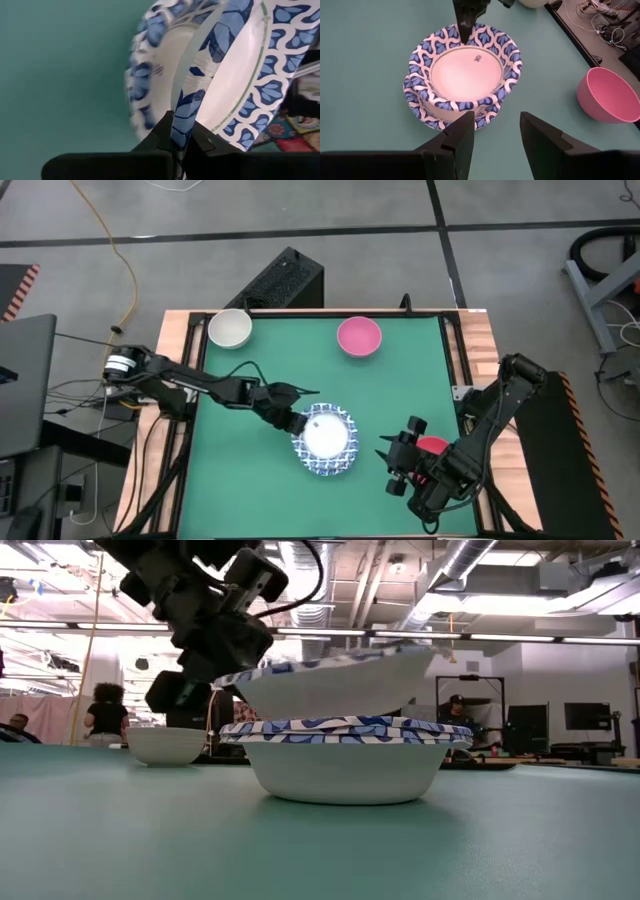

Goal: Nest bowls inside each other
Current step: Stack the white with blue patterned bowl on top of the white with blue patterned bowl

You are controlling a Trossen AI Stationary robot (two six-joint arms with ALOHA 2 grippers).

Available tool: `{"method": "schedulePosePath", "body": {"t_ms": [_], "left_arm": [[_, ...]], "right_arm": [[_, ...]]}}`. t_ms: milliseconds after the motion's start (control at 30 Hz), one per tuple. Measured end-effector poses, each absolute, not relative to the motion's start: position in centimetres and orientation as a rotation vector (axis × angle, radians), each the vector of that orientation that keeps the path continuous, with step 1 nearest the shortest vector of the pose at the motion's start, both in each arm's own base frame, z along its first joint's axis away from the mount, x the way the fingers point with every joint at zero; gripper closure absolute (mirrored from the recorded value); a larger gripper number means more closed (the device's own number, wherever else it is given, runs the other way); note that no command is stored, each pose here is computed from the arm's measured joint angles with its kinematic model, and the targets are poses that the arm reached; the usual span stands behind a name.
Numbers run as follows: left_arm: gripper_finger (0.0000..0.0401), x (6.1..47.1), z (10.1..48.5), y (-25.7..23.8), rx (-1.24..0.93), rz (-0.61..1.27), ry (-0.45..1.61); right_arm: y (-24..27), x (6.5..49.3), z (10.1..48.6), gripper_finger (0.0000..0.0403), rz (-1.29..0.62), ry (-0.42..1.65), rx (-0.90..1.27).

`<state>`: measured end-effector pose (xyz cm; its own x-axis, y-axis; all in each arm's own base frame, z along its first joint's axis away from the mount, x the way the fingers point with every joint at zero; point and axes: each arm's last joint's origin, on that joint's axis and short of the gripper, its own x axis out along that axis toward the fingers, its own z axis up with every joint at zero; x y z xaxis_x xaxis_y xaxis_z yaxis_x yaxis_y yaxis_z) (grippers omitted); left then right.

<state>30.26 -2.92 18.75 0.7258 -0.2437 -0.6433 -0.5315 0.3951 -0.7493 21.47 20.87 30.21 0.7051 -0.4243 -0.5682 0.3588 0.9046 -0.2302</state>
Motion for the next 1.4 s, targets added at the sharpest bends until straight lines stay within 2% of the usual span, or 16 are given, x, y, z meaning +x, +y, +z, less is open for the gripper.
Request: {"method": "schedulePosePath", "body": {"t_ms": [267,700,1400], "left_arm": [[0.0401,31.2,17.4,-2.3,-1.218,0.18,0.801],[0.0401,31.2,17.3,-2.3,-1.225,0.189,0.81],[0.0401,31.2,17.1,-2.6,-1.242,0.198,0.82]], "right_arm": [[20.9,21.5,30.2,0.0223,-0.429,0.656,-0.106],[20.8,21.4,28.7,0.0223,-0.434,0.678,-0.132],[20.9,21.4,28.7,0.0223,-0.43,0.672,-0.121]]}}
